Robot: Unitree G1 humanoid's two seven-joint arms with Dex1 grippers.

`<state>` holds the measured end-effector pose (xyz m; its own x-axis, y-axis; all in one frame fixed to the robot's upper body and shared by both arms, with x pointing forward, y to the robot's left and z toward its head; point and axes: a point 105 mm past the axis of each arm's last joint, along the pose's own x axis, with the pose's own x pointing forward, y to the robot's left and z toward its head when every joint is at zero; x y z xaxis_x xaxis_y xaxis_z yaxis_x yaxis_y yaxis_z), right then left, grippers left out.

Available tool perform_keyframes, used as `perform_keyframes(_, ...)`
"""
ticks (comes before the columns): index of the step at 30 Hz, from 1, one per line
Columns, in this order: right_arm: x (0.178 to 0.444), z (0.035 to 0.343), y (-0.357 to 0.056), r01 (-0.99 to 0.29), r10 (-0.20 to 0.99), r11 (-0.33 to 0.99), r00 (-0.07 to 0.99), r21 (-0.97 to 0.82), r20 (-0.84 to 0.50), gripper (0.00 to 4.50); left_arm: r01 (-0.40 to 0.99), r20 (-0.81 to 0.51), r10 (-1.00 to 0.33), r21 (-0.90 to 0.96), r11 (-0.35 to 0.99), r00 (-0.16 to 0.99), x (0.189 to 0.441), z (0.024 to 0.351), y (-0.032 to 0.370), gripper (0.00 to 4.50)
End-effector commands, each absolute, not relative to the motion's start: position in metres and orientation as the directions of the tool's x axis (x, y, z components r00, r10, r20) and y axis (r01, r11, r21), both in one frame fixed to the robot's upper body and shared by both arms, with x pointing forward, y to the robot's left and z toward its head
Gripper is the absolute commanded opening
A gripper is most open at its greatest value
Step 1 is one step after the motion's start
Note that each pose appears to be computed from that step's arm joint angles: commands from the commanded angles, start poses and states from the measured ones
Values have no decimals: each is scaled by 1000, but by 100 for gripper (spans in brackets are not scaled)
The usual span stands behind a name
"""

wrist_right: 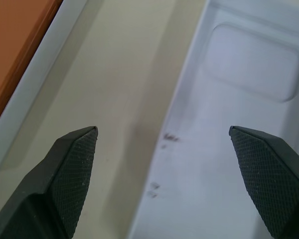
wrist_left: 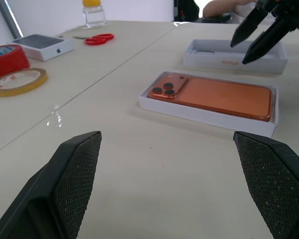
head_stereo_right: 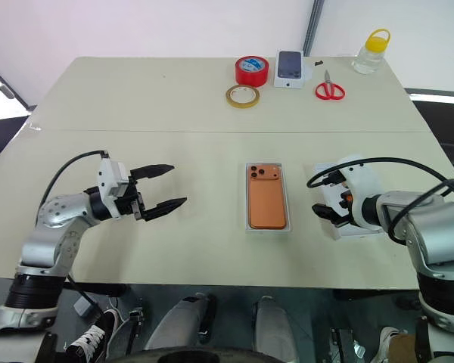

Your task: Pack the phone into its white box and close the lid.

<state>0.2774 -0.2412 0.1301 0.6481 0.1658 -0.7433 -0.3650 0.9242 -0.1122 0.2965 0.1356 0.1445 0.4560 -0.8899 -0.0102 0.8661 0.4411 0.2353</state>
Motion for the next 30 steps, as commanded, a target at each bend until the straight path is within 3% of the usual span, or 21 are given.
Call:
perform_keyframes(1,277,137,-250,-362,116,920,621,-153,-776,441,861,24,-895,261,436,445,294,153,128,446)
perform_keyframes(14,297,139,-228,-383,204,924,517,-12,-831,441,855,59,-885,238,461,461,287,150,119,446)
perform_keyframes(27,307,130,-225,-291,138,957,498,-15,-856,441,855,69,-884,229,465,463,284,150,114,446)
perform_keyframes(30,308,129,-224,-278,124,960,506,-25,-854,358,853,69,-882,226,470,467,283,149,113,450)
